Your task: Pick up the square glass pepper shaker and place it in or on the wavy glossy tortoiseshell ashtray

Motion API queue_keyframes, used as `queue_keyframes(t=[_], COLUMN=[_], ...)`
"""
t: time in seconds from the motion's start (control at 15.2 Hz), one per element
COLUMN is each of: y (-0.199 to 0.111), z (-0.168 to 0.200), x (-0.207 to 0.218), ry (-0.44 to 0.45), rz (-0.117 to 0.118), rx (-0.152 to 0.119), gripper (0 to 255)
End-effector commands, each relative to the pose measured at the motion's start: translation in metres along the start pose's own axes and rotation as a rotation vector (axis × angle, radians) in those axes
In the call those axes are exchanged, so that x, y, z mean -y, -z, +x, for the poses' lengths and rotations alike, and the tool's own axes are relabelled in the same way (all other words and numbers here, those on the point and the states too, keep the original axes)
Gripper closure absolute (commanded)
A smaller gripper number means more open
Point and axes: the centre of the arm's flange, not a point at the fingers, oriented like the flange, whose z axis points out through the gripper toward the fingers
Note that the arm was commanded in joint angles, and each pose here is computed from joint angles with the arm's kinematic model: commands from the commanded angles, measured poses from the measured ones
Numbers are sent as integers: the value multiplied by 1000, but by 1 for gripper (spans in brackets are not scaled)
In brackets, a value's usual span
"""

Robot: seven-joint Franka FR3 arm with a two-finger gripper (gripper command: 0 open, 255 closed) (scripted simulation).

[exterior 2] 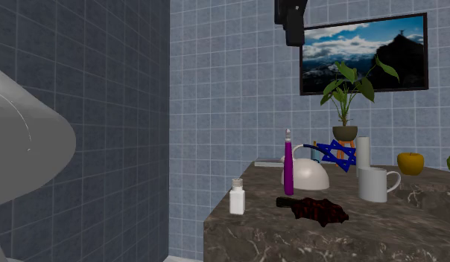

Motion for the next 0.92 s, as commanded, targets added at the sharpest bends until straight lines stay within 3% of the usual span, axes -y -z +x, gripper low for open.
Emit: queue_keyframes(t=[0.0,0.86], y=[0,-86], z=[0,-5], x=[0,141], ry=[0,-43], rz=[0,49], rx=[0,38], gripper=[0,0])
